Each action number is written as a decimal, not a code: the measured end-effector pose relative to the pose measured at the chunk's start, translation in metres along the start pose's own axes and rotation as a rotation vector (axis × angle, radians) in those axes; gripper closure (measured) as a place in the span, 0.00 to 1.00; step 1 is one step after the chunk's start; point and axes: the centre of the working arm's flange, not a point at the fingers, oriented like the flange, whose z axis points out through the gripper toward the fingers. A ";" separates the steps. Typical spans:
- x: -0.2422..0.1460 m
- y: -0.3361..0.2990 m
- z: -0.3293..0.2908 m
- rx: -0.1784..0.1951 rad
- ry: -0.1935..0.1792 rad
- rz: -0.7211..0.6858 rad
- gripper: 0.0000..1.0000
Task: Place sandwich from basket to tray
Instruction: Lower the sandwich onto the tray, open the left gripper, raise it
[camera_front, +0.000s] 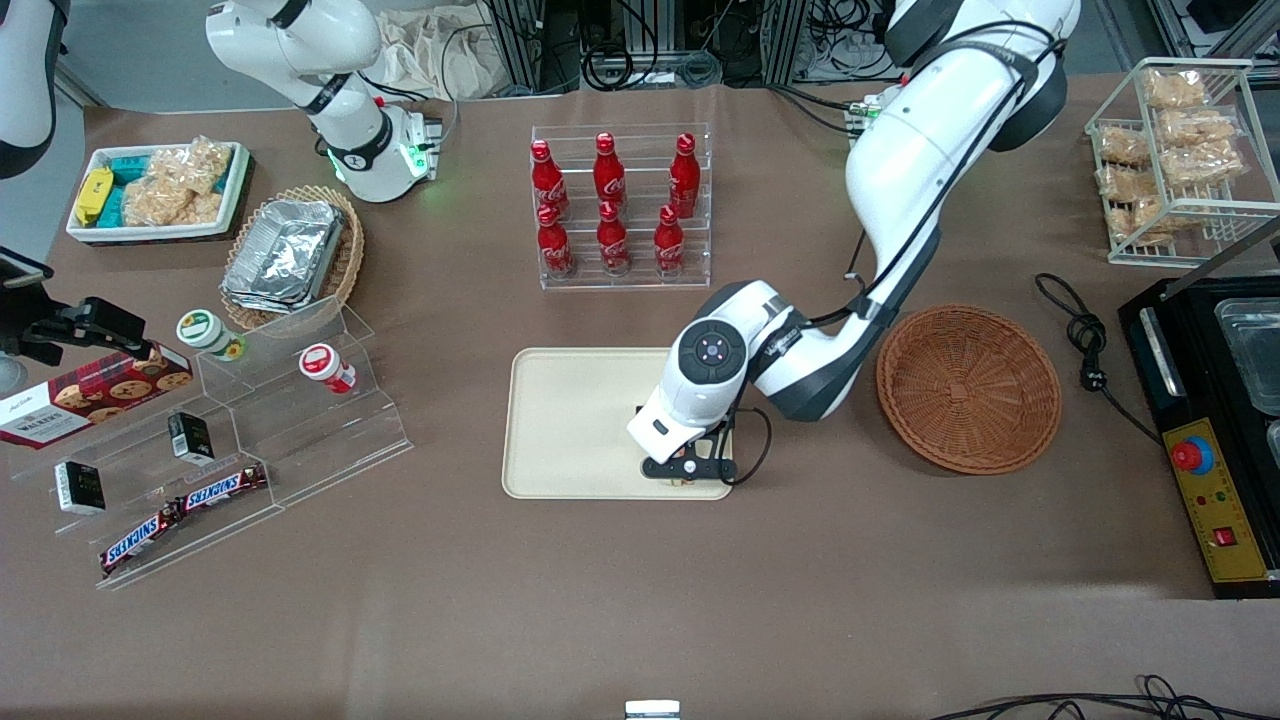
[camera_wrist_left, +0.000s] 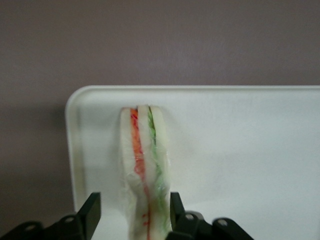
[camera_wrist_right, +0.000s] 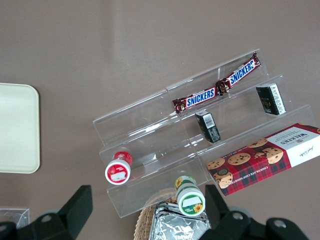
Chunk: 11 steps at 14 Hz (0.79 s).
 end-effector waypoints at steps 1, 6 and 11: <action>-0.003 -0.001 -0.028 0.026 0.003 0.003 0.19; -0.017 -0.057 -0.159 0.154 0.030 -0.020 0.00; -0.057 -0.155 -0.219 0.175 0.008 -0.058 0.00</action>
